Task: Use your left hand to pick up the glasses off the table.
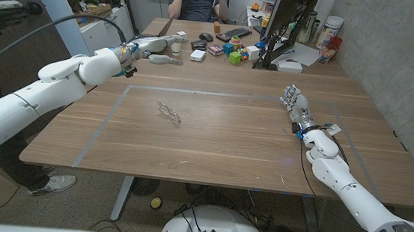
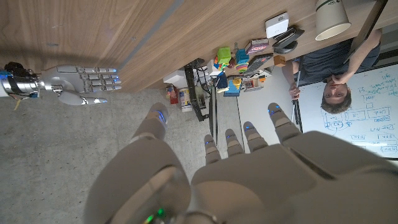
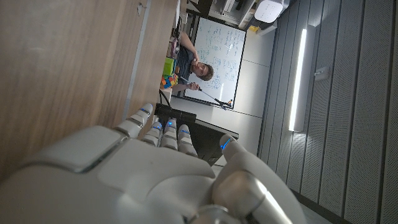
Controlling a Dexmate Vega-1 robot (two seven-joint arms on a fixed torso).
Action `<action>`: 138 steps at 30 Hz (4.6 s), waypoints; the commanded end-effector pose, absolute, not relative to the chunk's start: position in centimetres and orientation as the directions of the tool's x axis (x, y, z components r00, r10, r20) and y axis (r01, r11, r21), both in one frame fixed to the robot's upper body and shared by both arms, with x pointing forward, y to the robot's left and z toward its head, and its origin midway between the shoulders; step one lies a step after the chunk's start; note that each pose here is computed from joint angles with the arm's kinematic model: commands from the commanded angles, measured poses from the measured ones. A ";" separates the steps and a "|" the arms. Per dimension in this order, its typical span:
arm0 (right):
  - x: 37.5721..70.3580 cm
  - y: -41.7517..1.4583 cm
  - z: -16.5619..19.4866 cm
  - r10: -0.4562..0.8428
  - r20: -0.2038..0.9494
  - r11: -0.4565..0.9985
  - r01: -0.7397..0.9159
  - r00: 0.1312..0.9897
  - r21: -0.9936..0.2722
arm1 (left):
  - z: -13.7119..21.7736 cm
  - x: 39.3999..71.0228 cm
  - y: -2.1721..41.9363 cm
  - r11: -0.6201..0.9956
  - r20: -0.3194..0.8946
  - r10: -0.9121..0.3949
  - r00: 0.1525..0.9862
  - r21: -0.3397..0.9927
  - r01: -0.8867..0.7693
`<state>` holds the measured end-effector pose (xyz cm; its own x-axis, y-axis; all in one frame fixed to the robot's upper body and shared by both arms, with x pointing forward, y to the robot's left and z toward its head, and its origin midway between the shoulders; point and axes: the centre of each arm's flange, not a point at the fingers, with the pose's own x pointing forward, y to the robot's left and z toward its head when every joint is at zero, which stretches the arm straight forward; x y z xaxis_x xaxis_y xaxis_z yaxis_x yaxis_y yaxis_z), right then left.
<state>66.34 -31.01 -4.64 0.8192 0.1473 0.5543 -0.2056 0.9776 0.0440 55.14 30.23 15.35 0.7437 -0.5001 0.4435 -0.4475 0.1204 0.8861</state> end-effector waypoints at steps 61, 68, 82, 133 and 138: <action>67.6 -29.8 -4.5 0.120 0.539 0.981 -0.182 0.834 0.063 | 12.7 59.2 28.1 -0.346 -0.088 -0.465 0.881 0.934 -0.090; 67.8 -29.7 -4.7 0.115 0.534 0.982 -0.178 0.837 0.067 | 11.9 60.1 28.0 -0.363 -0.128 -0.460 0.879 0.930 -0.054; 68.1 -29.6 -4.9 0.111 0.528 0.982 -0.175 0.842 0.073 | 10.3 61.2 27.6 -0.404 -0.202 -0.447 0.872 0.915 0.004; 68.0 -30.3 -4.7 0.075 0.527 0.987 -0.140 0.846 0.083 | 5.5 61.1 27.7 -0.620 -0.161 -0.291 0.943 0.783 -0.058; 68.0 -30.1 -4.4 0.078 0.529 0.988 -0.138 0.845 0.074 | 4.7 61.8 28.4 -0.583 -0.167 -0.303 0.938 0.811 -0.045</action>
<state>68.19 -30.20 -4.79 0.8463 0.0812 0.5264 -0.1487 0.9851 0.0870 60.86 27.06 6.10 0.9362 -0.2948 -0.1912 -0.0382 -0.6263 0.7786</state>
